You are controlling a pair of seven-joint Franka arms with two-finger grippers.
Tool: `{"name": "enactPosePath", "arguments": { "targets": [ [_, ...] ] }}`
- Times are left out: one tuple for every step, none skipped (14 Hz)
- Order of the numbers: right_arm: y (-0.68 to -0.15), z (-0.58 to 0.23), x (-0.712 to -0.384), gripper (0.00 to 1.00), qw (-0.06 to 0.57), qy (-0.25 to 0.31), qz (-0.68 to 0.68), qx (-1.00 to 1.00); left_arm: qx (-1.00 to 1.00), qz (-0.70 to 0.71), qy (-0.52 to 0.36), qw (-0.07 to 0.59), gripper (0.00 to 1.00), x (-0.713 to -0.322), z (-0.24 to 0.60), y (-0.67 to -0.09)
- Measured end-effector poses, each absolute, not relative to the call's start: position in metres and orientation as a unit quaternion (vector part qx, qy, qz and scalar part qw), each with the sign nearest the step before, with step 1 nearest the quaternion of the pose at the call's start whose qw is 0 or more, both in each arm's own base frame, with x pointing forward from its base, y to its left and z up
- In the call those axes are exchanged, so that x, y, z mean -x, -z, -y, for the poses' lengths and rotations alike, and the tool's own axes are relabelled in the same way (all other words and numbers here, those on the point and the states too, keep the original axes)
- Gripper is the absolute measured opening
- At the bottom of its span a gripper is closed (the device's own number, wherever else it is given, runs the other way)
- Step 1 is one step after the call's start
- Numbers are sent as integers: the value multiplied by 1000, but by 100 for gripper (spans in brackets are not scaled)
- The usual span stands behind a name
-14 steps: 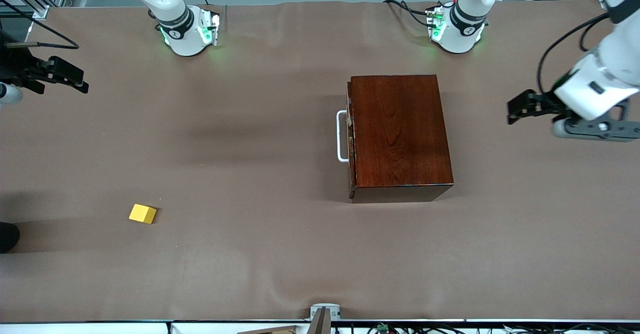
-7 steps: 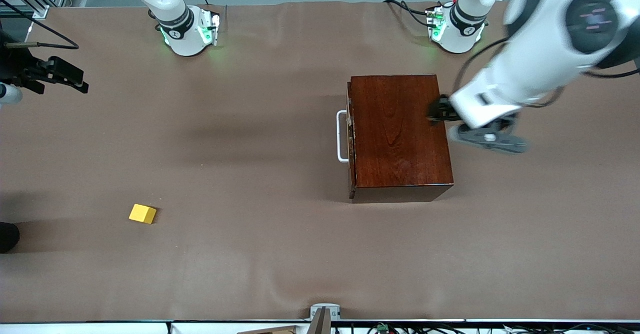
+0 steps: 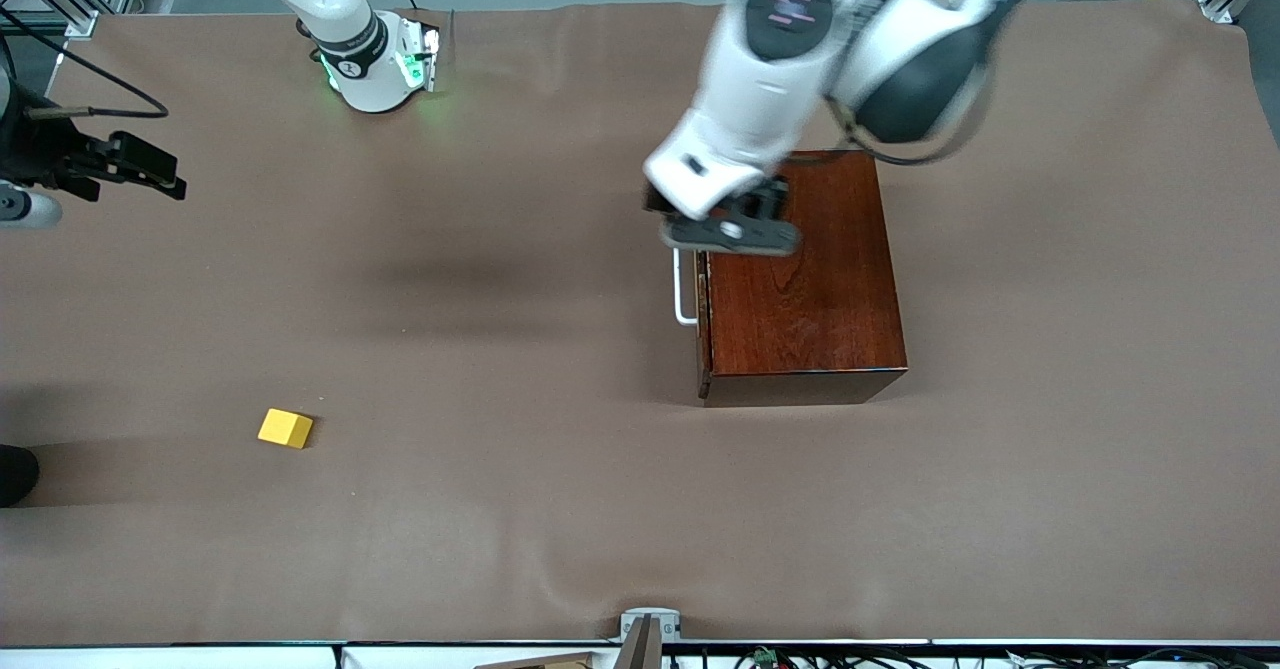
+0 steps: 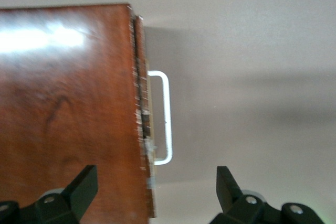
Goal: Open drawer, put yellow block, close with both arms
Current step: 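Reach the left gripper to the drawer handle while the right gripper reaches the cube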
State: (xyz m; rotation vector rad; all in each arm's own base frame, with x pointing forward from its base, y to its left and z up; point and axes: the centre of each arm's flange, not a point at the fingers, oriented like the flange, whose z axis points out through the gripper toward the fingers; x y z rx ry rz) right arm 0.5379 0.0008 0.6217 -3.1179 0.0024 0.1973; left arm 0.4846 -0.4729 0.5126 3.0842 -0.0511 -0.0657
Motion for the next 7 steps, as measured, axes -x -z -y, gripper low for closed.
{"name": "enactPosePath", "arguments": {
  "targets": [
    [-620, -1, -539, 100, 9, -64, -1, 998, -1000, 16, 17, 16, 100, -468, 495, -504],
    [-617, -1, -541, 100, 8, -67, -1, 998, -1000, 17, 16, 6, 100, -454, 513, -494],
    [-612, 0, -543, 100, 8, -73, -2, 997, -1000, 18, 15, -5, 100, -444, 526, -483],
    [-602, 1, -548, 100, 8, -83, -4, 997, -1000, 19, 14, -15, 100, -439, 534, -472],
    [-587, 6, -555, 100, 7, -96, -9, 995, -999, 18, 16, -25, 100, -439, 537, -460],
    [-569, 12, -565, 100, 7, -106, -15, 994, -999, 15, 18, -35, 100, -442, 537, -447],
    [-547, 20, -579, 100, 6, -107, -22, 994, -999, 11, 20, -46, 100, -447, 536, -433]
  ]
}}
